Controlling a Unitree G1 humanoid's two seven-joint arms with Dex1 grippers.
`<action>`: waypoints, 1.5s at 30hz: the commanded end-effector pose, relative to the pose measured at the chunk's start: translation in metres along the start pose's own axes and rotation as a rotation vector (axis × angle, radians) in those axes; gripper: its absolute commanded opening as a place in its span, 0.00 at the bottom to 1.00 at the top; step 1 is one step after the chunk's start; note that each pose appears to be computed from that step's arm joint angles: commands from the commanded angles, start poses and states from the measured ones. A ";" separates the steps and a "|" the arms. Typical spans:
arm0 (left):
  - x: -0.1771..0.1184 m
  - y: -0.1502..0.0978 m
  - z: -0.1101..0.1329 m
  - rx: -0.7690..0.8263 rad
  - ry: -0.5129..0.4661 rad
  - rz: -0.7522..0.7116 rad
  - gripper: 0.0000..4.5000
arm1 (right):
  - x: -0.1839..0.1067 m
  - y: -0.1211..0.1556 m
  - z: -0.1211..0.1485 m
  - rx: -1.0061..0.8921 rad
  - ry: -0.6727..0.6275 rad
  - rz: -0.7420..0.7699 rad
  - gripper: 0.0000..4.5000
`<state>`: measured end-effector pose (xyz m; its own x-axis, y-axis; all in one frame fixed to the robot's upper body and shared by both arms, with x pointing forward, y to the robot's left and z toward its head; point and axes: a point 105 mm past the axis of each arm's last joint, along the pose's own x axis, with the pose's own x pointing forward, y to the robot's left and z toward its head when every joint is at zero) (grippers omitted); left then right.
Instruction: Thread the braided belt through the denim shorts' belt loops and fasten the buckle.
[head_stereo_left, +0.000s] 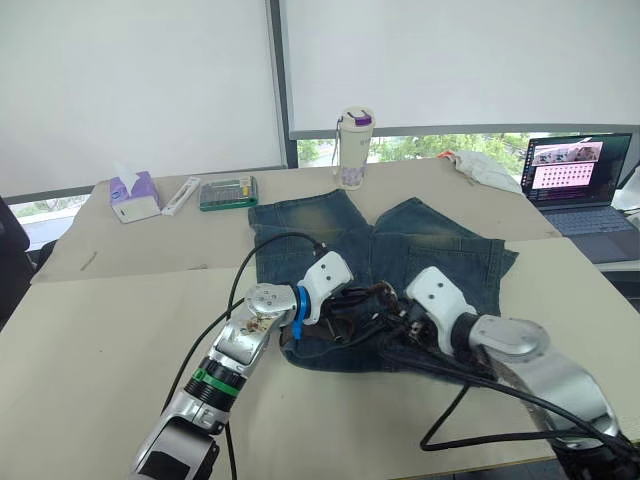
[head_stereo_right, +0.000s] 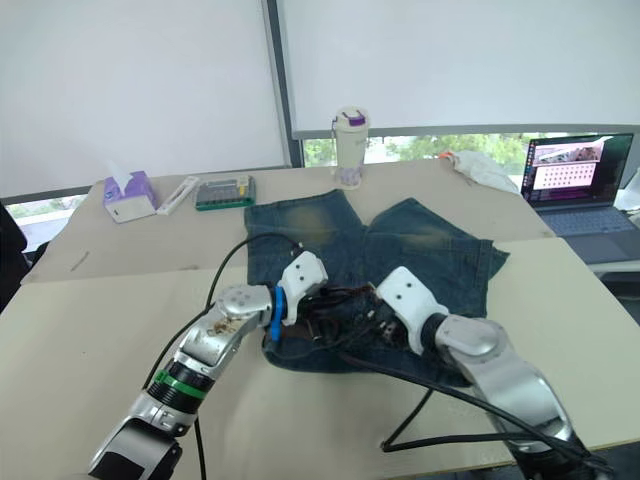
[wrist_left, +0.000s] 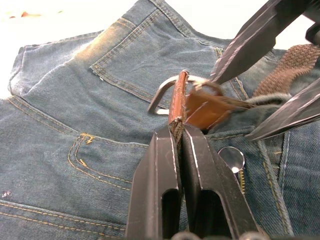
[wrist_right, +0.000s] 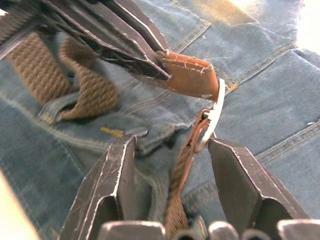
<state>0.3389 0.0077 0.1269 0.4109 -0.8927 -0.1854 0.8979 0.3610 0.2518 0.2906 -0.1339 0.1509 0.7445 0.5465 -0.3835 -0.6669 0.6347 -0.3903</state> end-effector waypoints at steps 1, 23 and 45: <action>0.000 0.003 0.014 0.046 -0.043 -0.009 0.00 | -0.006 -0.008 0.017 -0.078 -0.058 -0.019 0.57; 0.000 0.007 0.001 0.205 0.023 -0.023 0.00 | 0.016 -0.005 -0.011 0.185 0.099 -0.062 0.01; 0.023 0.002 0.005 0.259 0.051 -0.020 0.00 | 0.019 0.010 0.017 0.162 0.001 -0.011 0.01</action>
<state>0.3505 -0.0009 0.1093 0.4173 -0.8609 -0.2911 0.8473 0.2529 0.4670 0.3059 -0.1298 0.1344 0.7715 0.4489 -0.4509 -0.5871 0.7755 -0.2323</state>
